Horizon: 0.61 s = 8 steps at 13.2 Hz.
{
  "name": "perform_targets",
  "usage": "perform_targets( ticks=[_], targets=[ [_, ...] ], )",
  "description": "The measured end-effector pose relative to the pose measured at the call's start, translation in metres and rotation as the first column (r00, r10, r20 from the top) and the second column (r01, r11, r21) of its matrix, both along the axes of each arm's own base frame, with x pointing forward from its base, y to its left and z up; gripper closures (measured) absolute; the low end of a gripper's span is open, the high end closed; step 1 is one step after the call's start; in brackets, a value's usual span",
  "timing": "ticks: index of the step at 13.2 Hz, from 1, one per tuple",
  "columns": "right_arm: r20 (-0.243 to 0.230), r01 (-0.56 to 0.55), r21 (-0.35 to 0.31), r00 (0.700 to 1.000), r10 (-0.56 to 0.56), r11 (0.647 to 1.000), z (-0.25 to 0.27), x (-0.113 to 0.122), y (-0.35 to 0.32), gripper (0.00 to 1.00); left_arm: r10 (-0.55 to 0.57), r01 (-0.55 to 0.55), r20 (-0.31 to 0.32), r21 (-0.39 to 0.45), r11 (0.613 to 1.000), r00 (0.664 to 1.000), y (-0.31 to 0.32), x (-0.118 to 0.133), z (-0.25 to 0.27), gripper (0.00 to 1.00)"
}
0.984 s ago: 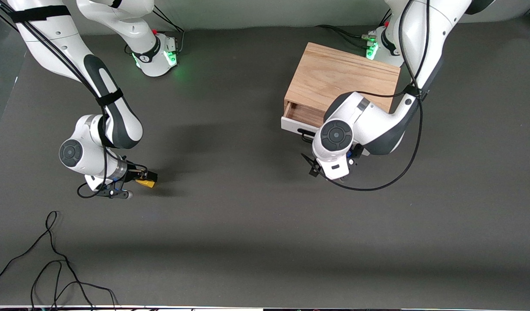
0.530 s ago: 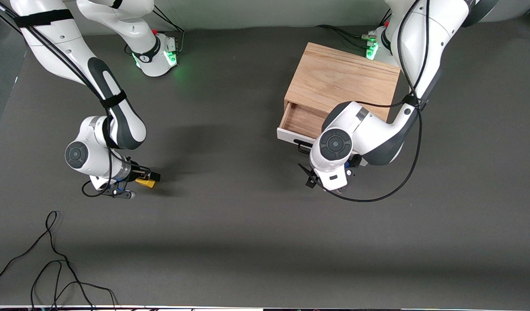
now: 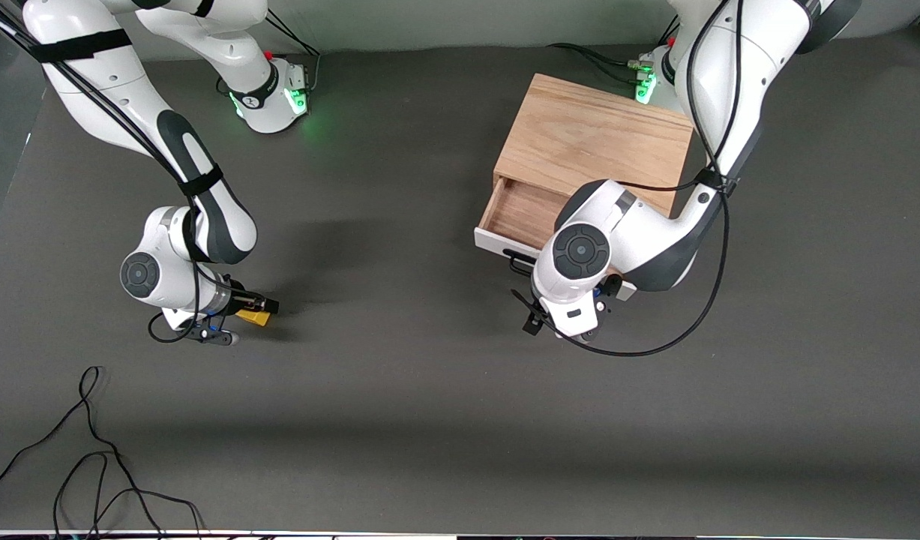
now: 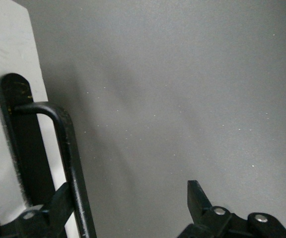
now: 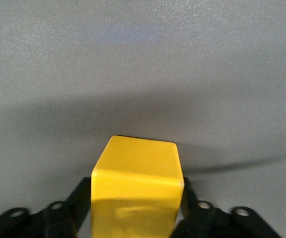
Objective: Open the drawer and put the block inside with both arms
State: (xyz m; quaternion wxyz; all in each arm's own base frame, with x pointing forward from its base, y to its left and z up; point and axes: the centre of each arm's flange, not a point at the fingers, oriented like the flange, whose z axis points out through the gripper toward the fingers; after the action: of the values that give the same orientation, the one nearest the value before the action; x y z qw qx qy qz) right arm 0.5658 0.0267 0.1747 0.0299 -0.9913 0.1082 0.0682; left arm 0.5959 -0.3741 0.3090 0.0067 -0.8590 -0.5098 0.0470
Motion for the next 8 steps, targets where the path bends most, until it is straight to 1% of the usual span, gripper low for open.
perform_targets(
  ticks=[1,2,5,6,8],
  targets=[
    [0.000,0.001,0.000,1.000,-0.001,1.000,0.000,0.000,0.000,0.43,0.002,-0.002,0.010,-0.008,1.000,1.000,-0.001,0.002,0.001,0.00],
    [0.000,0.001,0.000,1.000,-0.001,1.000,0.000,0.000,0.000,0.45,0.002,-0.002,0.016,-0.010,1.000,1.000,-0.001,0.003,0.001,0.00],
    [0.002,-0.004,0.000,1.000,0.004,1.000,0.001,0.001,0.003,0.45,0.012,-0.012,0.039,-0.013,1.000,0.999,0.005,0.011,0.001,0.00],
    [0.007,-0.007,0.001,1.000,0.007,1.000,0.002,0.002,0.005,0.45,0.016,-0.016,0.045,-0.016,1.000,0.999,0.006,0.013,0.001,0.00],
    [0.036,-0.016,0.004,0.999,0.016,1.000,0.016,0.014,0.009,0.45,0.021,-0.020,0.048,-0.018,1.000,0.999,0.008,0.016,0.000,0.00]
  ],
)
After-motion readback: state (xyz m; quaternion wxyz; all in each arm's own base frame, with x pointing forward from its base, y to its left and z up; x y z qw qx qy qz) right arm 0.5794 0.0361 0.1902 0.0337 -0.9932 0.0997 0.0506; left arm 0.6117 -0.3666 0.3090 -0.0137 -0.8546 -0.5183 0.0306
